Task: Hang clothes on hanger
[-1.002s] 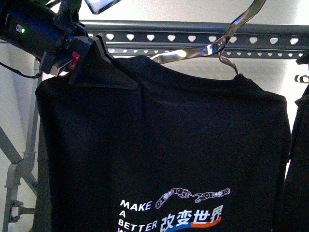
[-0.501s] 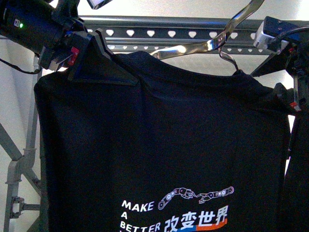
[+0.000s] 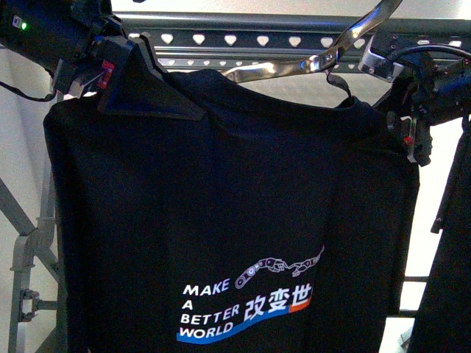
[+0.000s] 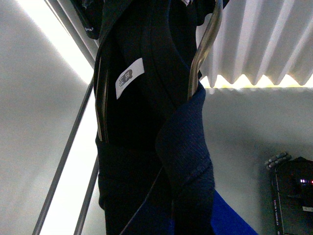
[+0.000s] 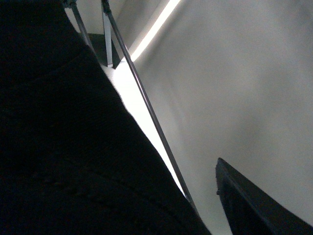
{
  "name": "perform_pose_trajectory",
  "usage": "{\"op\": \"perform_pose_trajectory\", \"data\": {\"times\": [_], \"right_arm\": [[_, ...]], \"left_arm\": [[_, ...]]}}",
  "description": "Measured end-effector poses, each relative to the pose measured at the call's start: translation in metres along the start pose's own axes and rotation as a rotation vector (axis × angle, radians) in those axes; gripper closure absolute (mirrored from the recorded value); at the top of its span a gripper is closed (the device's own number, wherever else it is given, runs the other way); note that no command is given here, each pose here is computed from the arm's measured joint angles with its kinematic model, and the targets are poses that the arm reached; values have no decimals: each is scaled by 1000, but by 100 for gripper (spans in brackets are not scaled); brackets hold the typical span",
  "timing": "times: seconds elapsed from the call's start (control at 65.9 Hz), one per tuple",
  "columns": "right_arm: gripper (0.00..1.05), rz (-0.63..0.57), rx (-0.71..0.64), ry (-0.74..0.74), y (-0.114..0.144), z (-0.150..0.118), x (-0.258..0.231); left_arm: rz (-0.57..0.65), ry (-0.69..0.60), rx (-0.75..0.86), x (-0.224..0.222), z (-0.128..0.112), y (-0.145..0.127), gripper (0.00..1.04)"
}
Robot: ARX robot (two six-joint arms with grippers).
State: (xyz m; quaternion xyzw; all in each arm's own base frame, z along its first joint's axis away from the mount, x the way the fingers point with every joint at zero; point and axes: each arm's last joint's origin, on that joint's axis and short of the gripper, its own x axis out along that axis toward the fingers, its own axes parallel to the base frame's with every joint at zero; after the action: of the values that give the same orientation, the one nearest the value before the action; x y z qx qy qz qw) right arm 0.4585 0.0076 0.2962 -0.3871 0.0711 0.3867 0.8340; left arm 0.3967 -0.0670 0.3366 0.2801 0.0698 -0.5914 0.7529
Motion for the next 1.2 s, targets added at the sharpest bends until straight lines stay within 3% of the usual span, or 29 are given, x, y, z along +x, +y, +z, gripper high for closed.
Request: {"op": "perform_pose_trajectory", "data": {"times": [0.152, 0.288, 0.668, 0.805, 0.881, 0.972, 1.154, 1.199], "right_arm": [[84, 7, -43, -11, 14, -11, 0], [91, 3, -96, -28, 28, -20, -15], [94, 7, -113, 35, 47, -27, -64], [95, 31, -88, 82, 61, -33, -76], [95, 40, -73, 102, 67, -38, -77], [95, 55, -57, 124, 74, -44, -77], [95, 86, -36, 158, 89, -55, -74], [95, 89, -32, 165, 91, -56, -74]], "left_arm": [[2, -2, 6, 0, 0, 0, 100], [4, -17, 24, -1, 5, 2, 100], [-2, -33, 30, -1, 7, 2, 44], [-2, -33, 30, -1, 7, 2, 13], [-2, -33, 30, -1, 7, 2, 5], [-2, -39, 25, -1, 6, 2, 7], [61, -228, 66, 2, -3, 4, 6], [72, -275, -4, 5, -9, 5, 7]]}}
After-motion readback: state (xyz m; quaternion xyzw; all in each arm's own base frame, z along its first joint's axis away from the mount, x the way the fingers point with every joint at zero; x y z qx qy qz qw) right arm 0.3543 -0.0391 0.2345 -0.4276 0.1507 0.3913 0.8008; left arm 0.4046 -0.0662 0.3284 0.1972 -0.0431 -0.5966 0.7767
